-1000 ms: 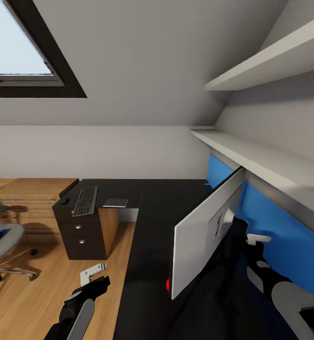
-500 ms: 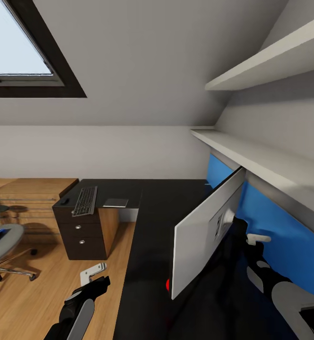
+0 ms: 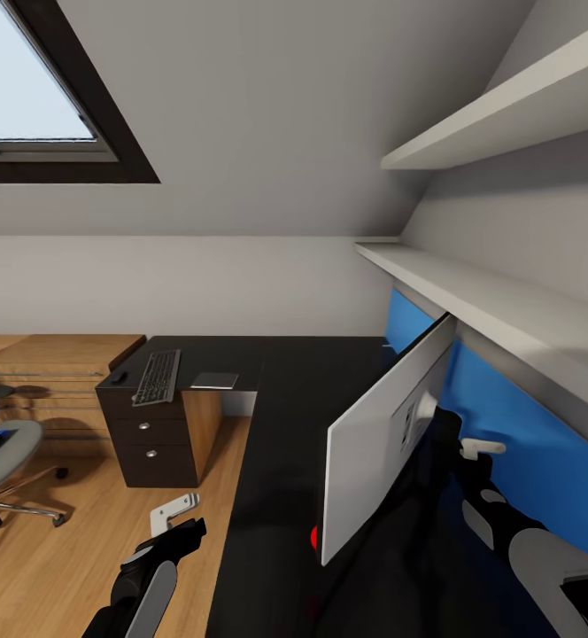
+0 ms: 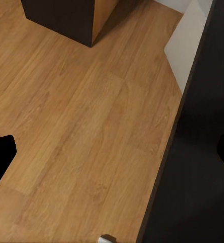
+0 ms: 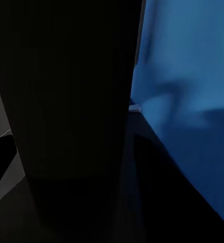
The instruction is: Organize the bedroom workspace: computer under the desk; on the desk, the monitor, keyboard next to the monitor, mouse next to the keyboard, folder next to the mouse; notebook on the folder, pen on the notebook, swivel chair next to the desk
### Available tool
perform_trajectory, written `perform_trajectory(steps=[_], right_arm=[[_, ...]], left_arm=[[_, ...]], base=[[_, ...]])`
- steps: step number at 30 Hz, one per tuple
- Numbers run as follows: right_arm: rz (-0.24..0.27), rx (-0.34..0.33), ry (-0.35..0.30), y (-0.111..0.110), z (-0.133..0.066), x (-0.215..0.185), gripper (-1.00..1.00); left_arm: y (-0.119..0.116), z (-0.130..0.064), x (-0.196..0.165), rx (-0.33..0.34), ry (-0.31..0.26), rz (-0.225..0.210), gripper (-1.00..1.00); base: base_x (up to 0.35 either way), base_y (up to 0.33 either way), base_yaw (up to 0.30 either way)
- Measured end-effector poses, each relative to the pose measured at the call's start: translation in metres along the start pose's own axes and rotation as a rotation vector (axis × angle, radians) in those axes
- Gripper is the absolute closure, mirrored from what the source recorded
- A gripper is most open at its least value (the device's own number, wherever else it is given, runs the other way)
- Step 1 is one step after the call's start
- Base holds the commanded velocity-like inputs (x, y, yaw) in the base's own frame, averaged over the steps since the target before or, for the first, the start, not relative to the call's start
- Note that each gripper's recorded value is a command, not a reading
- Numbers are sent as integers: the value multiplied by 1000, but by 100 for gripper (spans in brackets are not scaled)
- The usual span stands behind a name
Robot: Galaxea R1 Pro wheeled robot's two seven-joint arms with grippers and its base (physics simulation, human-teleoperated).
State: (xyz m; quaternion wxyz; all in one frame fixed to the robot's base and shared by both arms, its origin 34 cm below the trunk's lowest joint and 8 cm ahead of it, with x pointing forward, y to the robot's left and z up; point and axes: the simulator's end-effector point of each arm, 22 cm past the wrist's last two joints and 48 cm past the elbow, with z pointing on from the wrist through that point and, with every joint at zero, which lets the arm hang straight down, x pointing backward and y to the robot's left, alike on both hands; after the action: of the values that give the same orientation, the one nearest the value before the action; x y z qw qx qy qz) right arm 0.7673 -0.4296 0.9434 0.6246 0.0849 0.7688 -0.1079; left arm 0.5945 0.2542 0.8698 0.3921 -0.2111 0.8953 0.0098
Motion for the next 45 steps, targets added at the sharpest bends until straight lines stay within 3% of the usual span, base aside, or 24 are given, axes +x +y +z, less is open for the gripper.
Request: perform_trajectory(steps=[3,4,6,27,45], right_arm=[[0,-1,0,0,0,0,100],[0,-1,0,0,0,0,-100],[8,32,0,-7,0,1,-100],[2,26,1,-6,0,1,-100],[8,30,3,-6,0,2,-100]], left_arm=[[0,0,0,0,0,0,-100],[0,0,0,0,0,0,-100],[0,0,0,0,0,0,-100],[-1,0,0,1,0,1,-100],[-1,1,0,2,2,-1,-100]], base=[[0,-10,0],[0,-2,0],[0,0,0],[0,0,0],[-299,0,0]])
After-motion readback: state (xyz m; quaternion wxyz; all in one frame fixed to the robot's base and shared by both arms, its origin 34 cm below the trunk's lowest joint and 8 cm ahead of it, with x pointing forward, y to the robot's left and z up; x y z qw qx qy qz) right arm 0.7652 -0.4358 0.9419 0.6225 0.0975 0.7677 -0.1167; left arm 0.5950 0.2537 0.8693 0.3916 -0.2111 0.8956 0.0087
